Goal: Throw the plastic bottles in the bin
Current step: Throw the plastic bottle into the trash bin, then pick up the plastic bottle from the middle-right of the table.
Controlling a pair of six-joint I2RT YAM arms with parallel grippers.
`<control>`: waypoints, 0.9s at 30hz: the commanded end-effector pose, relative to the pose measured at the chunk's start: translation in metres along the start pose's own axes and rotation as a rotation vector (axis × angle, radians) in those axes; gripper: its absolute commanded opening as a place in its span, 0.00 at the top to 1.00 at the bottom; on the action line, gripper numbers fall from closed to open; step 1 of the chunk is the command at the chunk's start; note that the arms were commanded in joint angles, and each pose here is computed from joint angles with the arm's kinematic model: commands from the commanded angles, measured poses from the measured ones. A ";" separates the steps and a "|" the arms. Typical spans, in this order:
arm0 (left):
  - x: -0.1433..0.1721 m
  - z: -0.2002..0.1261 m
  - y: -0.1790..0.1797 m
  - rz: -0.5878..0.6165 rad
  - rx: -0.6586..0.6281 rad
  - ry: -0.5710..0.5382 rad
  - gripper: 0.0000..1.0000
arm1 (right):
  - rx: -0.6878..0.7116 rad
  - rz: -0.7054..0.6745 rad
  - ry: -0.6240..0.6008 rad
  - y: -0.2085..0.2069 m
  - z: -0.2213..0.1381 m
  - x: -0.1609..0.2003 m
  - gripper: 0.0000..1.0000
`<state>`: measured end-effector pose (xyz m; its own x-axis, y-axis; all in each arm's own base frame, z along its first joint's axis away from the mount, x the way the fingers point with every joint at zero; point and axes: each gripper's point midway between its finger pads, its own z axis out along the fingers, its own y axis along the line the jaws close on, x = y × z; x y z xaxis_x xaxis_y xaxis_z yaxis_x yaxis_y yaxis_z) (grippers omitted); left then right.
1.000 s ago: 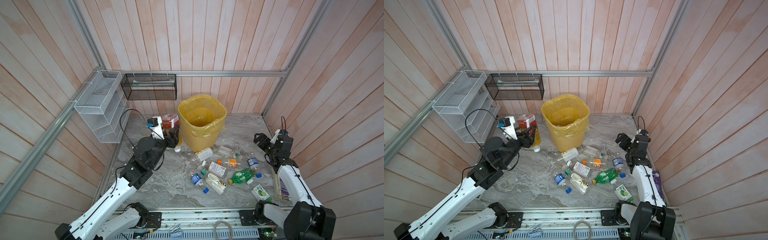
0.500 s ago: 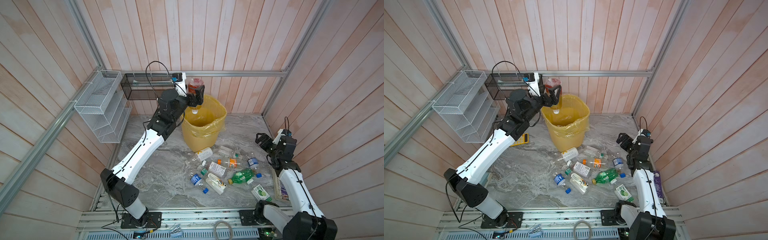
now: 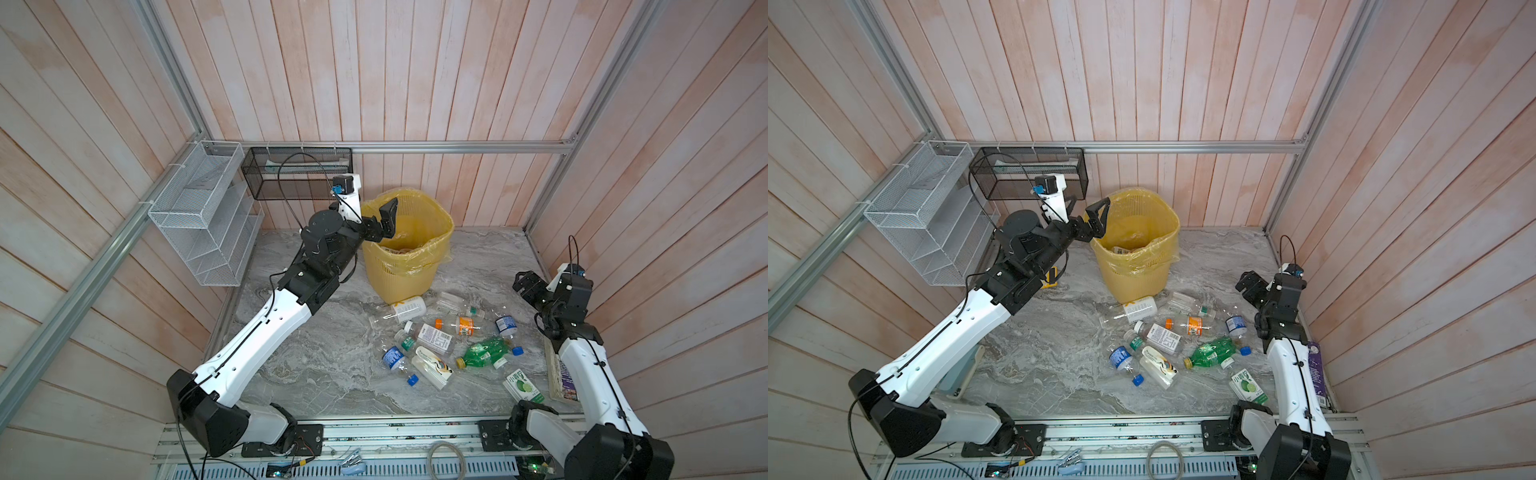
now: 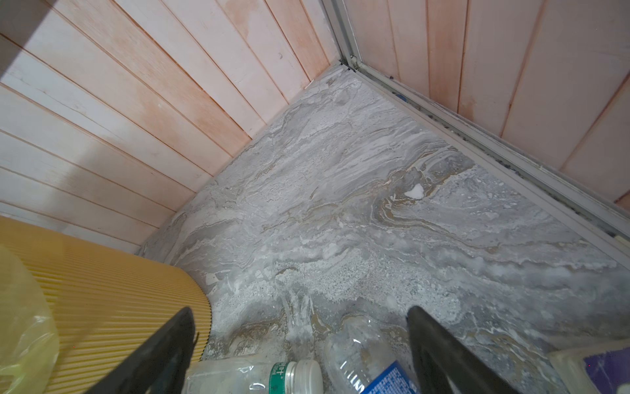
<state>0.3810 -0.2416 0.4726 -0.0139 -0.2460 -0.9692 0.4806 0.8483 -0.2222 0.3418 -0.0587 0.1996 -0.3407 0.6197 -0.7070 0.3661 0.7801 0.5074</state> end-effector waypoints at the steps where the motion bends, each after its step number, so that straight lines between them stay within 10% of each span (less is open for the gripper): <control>1: 0.006 -0.008 0.006 0.005 -0.024 -0.036 0.00 | 0.116 0.011 0.067 -0.032 0.003 0.028 0.05; 27: 0.074 -0.069 0.073 -0.091 -0.192 0.029 0.00 | 0.318 -0.372 0.413 -0.064 0.031 0.103 0.31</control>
<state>0.3579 -0.1691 0.3746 -0.0805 -0.2960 -0.9518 0.3015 0.9029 -0.3063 0.3096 -0.0460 0.0781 -0.7477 0.3851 -0.5409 0.3988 0.9118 0.0979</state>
